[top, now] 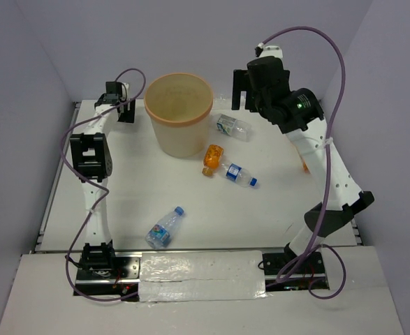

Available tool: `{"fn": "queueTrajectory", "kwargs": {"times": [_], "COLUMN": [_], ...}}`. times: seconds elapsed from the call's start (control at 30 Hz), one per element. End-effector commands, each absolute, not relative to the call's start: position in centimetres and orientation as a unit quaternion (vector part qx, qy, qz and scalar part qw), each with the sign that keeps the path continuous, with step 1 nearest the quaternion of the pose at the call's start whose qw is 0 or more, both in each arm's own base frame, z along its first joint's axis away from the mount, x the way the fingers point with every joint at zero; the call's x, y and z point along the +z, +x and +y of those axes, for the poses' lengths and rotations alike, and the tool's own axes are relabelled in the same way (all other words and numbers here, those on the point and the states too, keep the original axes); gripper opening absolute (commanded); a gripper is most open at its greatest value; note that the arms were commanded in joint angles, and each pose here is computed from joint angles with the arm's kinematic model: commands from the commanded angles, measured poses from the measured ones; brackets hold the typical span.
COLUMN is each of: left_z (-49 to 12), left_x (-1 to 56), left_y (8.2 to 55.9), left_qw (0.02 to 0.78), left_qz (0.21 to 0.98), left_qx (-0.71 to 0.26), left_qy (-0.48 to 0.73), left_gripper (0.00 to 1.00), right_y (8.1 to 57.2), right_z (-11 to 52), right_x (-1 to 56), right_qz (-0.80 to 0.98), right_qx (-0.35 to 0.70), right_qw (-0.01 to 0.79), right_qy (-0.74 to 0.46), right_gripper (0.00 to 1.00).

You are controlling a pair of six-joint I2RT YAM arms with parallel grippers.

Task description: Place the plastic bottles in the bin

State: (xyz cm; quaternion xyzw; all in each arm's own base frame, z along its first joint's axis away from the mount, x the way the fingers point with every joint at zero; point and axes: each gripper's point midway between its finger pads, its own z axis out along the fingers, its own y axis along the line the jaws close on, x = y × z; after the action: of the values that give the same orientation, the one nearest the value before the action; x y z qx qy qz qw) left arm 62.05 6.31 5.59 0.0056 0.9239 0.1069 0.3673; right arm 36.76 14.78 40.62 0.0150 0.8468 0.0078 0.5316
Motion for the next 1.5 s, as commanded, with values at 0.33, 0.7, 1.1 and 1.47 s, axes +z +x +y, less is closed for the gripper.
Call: {"fn": "queueTrajectory", "kwargs": {"times": [0.33,0.7,1.1,1.47], "left_z": [5.4,-2.7,-20.7,-22.0], "left_x": [15.8,41.6,41.7,35.3], "left_y": [61.0,50.4,45.2,44.9], "left_qw": [0.453,0.609,0.536,0.478], "left_qz": [0.886,0.78,0.789,0.828], "left_qx": [0.09,-0.135,-0.275,-0.272], "left_qy": [-0.041,-0.035,0.126,0.105], "left_gripper": [0.48,0.54,0.53,0.79], "right_y": [36.3,31.5,24.9,25.2], "right_z": [13.1,9.3,7.8,7.8], "right_x": [42.5,39.0,26.2,24.2], "right_qz": [0.833,0.838,0.896,0.907], "right_qx": [-0.013,-0.013,0.032,0.012], "right_qw": [0.552,0.531,0.417,0.397], "right_qy": [0.048,0.122,0.15,0.138], "right_gripper": [1.0,1.0,1.0,1.0]}}
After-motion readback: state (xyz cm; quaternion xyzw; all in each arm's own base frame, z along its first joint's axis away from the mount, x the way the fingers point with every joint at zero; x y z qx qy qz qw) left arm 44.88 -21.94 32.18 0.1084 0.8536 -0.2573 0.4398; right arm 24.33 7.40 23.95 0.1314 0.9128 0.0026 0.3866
